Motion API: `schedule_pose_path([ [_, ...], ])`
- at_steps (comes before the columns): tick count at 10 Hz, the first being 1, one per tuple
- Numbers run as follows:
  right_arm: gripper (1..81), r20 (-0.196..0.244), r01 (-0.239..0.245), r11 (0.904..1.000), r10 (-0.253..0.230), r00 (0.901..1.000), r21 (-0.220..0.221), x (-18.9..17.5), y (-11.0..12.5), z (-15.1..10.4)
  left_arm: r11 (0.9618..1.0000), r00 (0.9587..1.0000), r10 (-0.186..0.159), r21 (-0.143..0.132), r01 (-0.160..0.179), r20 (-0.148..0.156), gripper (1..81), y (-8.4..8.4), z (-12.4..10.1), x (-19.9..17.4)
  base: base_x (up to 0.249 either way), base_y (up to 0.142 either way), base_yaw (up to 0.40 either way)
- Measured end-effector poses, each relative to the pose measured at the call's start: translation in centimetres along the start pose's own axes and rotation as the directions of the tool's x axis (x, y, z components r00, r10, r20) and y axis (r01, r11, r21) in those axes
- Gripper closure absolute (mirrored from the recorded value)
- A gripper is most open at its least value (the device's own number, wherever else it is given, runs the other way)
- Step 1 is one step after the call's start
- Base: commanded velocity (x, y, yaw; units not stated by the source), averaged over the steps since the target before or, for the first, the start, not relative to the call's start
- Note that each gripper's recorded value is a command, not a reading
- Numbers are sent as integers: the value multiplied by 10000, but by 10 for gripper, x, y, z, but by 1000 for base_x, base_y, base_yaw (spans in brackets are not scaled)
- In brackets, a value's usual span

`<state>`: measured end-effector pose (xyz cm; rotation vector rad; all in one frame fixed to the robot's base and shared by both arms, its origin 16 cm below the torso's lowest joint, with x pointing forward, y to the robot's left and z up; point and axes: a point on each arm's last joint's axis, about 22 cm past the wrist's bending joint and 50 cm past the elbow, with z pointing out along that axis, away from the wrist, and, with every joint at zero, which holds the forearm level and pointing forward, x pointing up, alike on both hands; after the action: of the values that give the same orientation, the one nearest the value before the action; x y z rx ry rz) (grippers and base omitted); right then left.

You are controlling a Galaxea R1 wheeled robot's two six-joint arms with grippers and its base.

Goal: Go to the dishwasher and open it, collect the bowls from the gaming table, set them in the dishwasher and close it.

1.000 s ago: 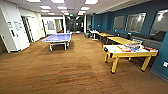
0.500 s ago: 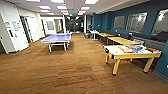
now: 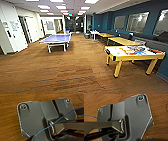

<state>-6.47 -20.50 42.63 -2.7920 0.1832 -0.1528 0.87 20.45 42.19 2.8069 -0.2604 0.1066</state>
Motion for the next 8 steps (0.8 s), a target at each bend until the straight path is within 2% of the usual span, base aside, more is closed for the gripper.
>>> schedule_pose_path([
  [8, 10, 17, -9, 10000, 9, 10000, -4, -2, 0, 0, 10000, 10000, 13, -45, -13, -8, 10, 4, 1, 1, 208, 0, 0],
])
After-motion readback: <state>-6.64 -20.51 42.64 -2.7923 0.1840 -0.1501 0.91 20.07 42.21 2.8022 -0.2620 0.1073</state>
